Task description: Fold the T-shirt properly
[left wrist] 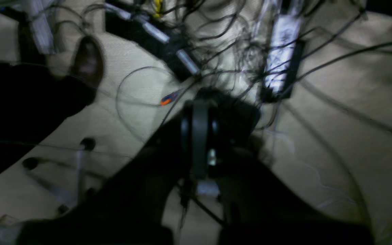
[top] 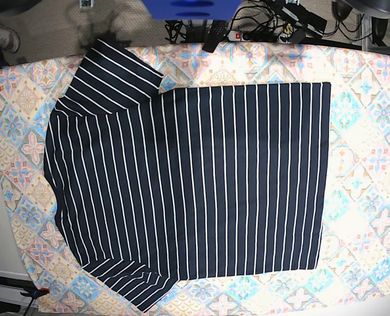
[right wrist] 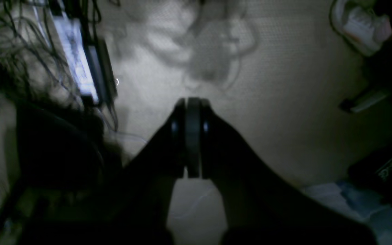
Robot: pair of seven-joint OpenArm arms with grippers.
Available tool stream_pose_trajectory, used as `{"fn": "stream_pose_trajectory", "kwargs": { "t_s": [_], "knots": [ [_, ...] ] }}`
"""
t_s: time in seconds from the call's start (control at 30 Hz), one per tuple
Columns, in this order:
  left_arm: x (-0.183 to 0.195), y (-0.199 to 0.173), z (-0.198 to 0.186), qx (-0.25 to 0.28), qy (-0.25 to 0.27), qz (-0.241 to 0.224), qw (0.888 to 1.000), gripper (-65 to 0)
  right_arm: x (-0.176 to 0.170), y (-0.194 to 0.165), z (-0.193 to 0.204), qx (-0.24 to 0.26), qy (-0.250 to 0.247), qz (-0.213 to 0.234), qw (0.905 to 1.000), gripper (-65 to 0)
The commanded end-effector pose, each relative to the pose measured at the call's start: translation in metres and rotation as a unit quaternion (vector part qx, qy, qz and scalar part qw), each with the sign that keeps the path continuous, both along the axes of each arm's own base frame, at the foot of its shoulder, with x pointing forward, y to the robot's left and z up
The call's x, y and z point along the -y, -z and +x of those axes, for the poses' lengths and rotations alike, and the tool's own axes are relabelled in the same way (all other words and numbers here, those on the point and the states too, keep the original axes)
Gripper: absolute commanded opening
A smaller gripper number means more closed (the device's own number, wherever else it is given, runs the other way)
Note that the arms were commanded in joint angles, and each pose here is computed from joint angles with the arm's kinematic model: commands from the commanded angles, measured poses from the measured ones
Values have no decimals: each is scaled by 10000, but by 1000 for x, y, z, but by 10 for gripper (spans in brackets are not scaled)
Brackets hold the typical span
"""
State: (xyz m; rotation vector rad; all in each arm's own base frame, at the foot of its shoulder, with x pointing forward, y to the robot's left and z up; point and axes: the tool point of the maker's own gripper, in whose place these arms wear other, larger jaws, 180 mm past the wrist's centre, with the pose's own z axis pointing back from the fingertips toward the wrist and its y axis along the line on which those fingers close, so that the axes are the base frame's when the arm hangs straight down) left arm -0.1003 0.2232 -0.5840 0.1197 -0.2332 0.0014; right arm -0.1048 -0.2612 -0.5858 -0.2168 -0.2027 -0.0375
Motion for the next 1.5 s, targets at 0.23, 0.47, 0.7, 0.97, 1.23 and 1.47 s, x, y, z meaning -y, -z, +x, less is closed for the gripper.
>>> {"fn": "stream_pose_trajectory", "kwargs": {
  "t_s": [0.23, 0.47, 0.7, 0.97, 1.23, 1.47],
  "knots": [
    [-2, -47, 29, 757, 146, -71, 9970, -650, 24, -33, 20, 486, -206, -319, 9981, -650],
    [2, -114, 80, 1578, 259, -63, 9871, -650, 28, -63, 55, 1032, -535, -422, 9923, -650],
    [14, -171, 142, 2315, 351, -125, 9721, -650, 52, -90, 84, 1345, -407, -772, 9871, -650],
    [21, -186, 201, 3092, -749, -960, 9432, -644, 69, -126, 125, 1666, -350, -1080, 9795, -650],
    [-7, -186, 238, 2737, -2227, -1983, 9144, -643, 67, -136, 139, 1663, -358, -1091, 9794, -650],
    [-37, -177, 244, 2559, -3364, -2555, 8695, -642, 66, -137, 145, 1729, -361, -1087, 9782, -650]
  ]
}}
